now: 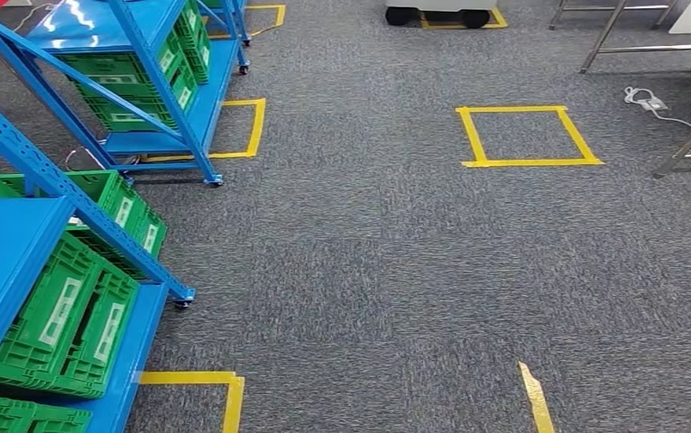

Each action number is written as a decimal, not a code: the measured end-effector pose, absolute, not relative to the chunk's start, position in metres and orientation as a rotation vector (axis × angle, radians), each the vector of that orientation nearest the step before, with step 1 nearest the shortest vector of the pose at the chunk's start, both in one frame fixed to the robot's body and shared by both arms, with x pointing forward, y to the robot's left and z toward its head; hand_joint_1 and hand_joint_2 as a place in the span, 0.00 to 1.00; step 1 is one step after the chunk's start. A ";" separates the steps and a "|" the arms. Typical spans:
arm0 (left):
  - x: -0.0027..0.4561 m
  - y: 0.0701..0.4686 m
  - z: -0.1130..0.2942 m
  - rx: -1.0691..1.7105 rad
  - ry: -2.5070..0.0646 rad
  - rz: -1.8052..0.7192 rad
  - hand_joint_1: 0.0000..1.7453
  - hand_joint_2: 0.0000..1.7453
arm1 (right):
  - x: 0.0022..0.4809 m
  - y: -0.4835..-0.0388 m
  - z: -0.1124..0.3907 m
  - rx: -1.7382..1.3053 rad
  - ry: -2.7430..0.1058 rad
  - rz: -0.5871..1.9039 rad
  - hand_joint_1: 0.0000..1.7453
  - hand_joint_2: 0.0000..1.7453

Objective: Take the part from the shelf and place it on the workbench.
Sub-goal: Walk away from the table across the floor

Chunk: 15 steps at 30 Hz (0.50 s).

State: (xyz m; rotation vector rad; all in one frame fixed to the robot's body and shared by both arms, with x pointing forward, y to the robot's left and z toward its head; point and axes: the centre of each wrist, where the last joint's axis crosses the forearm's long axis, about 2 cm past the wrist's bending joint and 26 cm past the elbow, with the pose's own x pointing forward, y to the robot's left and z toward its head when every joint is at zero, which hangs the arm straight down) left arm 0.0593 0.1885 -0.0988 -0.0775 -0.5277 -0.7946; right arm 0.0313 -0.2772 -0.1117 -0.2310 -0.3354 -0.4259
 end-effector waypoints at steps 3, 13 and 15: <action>0.060 0.188 -0.099 -0.079 -0.532 -0.802 0.00 0.00 | 0.032 -0.278 -0.112 -0.236 -0.338 -0.422 0.00 0.00; 0.062 0.188 -0.098 -0.081 -0.537 -0.816 0.00 0.00 | 0.032 -0.277 -0.112 -0.237 -0.334 -0.414 0.00 0.00; 0.061 0.188 -0.098 -0.082 -0.536 -0.816 0.00 0.00 | 0.031 -0.278 -0.112 -0.239 -0.333 -0.413 0.00 0.00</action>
